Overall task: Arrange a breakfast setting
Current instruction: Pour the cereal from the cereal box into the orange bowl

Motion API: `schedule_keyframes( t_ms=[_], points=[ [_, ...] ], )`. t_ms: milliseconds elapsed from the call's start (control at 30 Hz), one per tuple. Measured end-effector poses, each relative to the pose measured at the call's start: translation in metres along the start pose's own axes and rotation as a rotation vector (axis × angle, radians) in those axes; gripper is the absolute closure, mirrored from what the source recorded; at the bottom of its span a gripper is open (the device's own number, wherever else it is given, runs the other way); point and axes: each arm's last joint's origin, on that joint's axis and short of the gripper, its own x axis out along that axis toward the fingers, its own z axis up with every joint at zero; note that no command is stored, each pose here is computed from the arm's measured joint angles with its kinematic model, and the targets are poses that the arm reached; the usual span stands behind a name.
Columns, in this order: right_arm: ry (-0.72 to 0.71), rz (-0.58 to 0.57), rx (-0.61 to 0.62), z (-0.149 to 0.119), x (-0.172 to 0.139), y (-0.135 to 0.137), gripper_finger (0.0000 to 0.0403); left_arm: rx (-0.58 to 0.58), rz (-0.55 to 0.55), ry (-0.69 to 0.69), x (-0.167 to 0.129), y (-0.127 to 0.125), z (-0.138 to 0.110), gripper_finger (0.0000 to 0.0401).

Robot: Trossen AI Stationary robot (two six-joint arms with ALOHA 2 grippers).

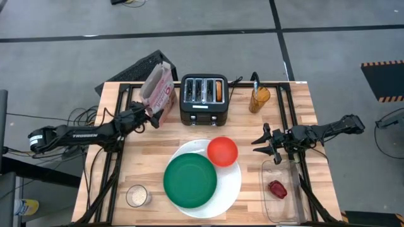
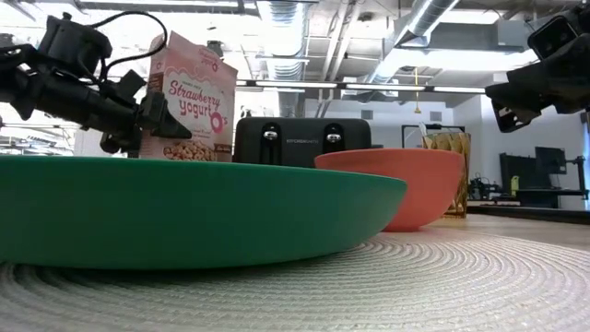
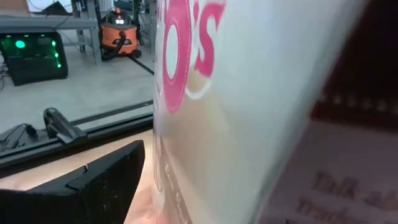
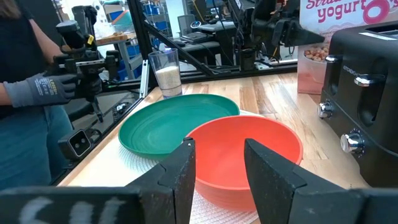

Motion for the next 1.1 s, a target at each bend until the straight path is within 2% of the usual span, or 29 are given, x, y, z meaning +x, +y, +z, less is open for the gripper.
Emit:
schedule_keyframes(
  t_ms=[133, 367, 600, 767, 967, 1100],
  points=[
    [0.0, 0.0, 0.0, 0.0, 0.0, 0.0, 0.0246, -0.014, 0.02, 0.021, 0.002, 0.002, -0.003, 0.0046],
    [0.001, 0.0, 0.0, 0.0, 0.0, 0.0, 0.0246, -0.049, 0.076, 0.012, 0.005, 0.006, -0.002, 0.0134],
    [0.0, 0.0, 0.0, 0.0, 0.0, 0.0, 0.0246, -0.056, 0.077, 0.005, 0.005, 0.007, -0.001, 0.0201],
    [0.0, 0.0, 0.0, 0.0, 0.0, 0.0, 0.0246, -0.078, 0.064, 0.004, 0.005, 0.006, 0.0, 0.0228],
    [0.0, 0.0, 0.0, 0.0, 0.0, 0.0, 0.0246, -0.087, 0.024, 0.01, 0.006, 0.004, 0.002, 0.0238],
    [0.0, 0.0, 0.0, 0.0, 0.0, 0.0, 0.0246, -0.038, 0.009, 0.037, 0.01, 0.0, 0.013, 0.0238]
  ],
)
